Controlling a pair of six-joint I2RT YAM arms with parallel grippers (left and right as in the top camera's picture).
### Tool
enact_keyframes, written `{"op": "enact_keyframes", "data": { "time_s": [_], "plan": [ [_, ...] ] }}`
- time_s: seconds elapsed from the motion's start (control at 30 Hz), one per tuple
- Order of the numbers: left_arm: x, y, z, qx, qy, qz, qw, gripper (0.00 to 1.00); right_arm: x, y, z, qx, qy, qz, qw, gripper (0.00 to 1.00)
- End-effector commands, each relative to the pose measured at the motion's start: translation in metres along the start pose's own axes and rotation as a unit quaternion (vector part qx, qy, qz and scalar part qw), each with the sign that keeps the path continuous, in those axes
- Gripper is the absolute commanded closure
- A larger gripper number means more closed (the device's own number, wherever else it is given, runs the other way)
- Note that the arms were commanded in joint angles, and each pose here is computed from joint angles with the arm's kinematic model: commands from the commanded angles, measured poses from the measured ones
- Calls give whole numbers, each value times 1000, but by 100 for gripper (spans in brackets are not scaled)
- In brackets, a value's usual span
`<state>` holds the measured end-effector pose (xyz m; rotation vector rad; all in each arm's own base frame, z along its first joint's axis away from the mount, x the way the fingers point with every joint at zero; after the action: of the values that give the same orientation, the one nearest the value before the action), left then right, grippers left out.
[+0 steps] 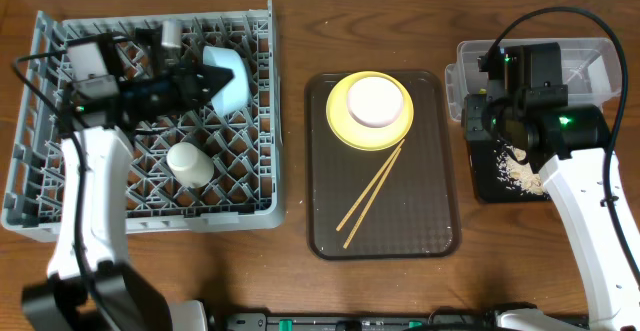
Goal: Sort waste into correct bins and load items into the dishwasher rack
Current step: 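Carry the light-blue bowl with the left gripper to the rack's back edge, then set the light-blue bowl upside down in the rack and release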
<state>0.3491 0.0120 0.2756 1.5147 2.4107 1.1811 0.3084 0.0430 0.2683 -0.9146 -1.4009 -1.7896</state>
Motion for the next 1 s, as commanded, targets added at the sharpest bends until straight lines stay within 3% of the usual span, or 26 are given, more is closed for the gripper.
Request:
{"op": "enact_keyframes", "data": {
  "time_s": [0.0,0.27,0.5,0.77,0.97],
  "plan": [
    [8,5,2,17,-113,-11,993,94,4,4,-1,-7,-5,-10,1000,64],
    [17,52,26,18,-86,-84,993,94,4,4,-1,-7,-5,-10,1000,64],
    [16,77,53,48,0,-170,984,94,4,4,-1,-7,-5,-10,1000,64],
    [4,88,87,110,36,-154,981,94,4,4,-1,-7,-5,-10,1000,65],
    [4,96,88,105,127,-125,978,94,4,4,-1,-7,-5,-10,1000,65]
  ]
}}
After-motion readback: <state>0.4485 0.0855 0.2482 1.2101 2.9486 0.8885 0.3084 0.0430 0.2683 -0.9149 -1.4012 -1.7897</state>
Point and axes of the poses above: each gripper's point midway between its finger pads, its own x axis back along the fingers, its own z axis along the line the jaws close on, y = z × x, the point moved 8 cm from there along x, back along the fingers, and after that the axes turned 11 degrees about -x, right-handed, at the moved point
